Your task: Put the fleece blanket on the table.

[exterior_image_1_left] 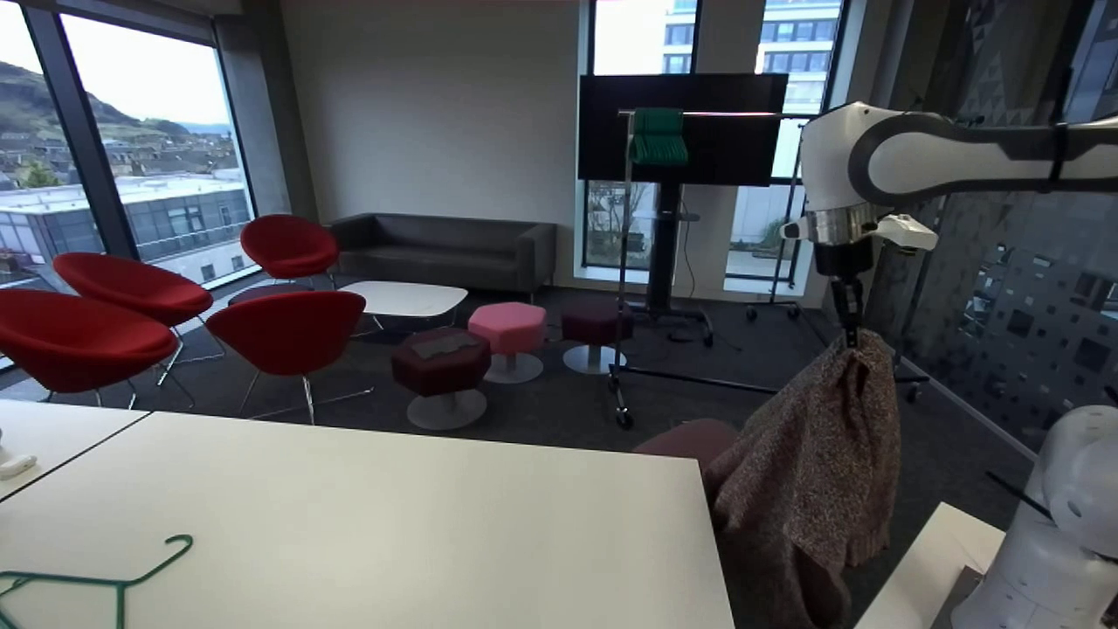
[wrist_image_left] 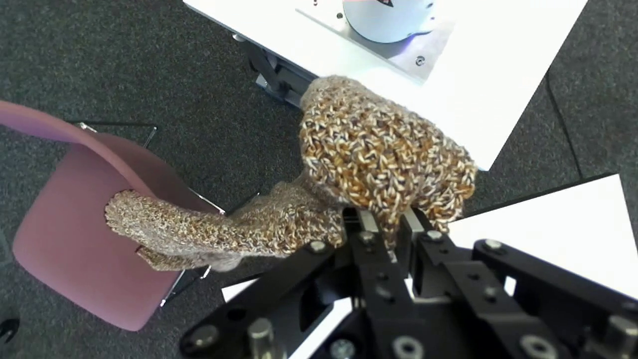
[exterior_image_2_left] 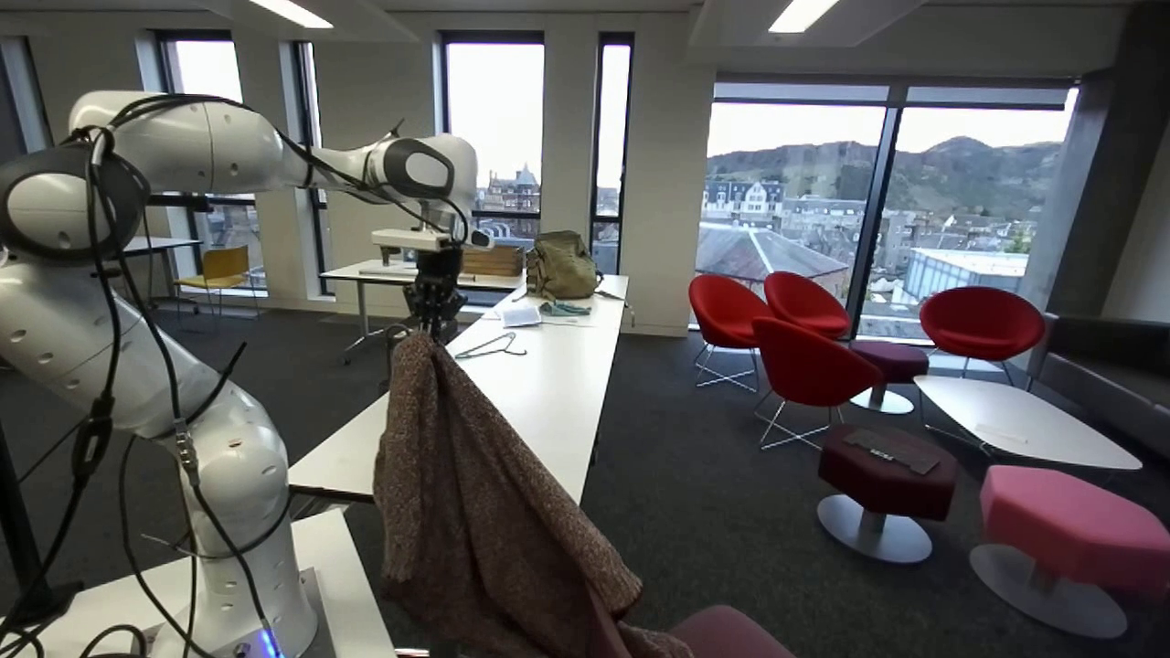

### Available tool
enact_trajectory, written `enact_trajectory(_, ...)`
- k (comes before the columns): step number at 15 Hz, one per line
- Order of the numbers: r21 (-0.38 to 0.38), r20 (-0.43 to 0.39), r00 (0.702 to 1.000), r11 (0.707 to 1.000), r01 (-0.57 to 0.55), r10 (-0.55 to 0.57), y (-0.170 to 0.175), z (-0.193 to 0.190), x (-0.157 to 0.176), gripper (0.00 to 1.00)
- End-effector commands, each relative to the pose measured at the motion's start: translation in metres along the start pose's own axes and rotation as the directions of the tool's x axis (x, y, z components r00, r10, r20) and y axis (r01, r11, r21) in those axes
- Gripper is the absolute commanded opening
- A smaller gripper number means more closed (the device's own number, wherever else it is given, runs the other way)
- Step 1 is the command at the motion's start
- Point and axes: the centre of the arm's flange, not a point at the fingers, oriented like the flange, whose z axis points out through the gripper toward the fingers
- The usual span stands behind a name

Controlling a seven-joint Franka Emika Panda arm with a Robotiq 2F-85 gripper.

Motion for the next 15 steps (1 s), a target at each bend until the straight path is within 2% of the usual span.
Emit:
enact_trajectory(1, -0.099, -0.009, 0.991, 0.986, 0.132, -0.134, -0.066, -0.023, -0.002, 0.03)
enact_trajectory(5, -0.181, -0.062, 0.954, 0.944, 0.277, -0.292, -0.116, -0.034, 0.026, 0.03)
enact_trajectory(9, -0.209, -0.088, 0.924, 0.914, 0.348, -0.372, -0.137, -0.032, 0.069, 0.03)
enact_trajectory(15, -0.134, -0.054, 0.888, 0.884, 0.447, -0.457, -0.127, 0.006, 0.149, 0.03)
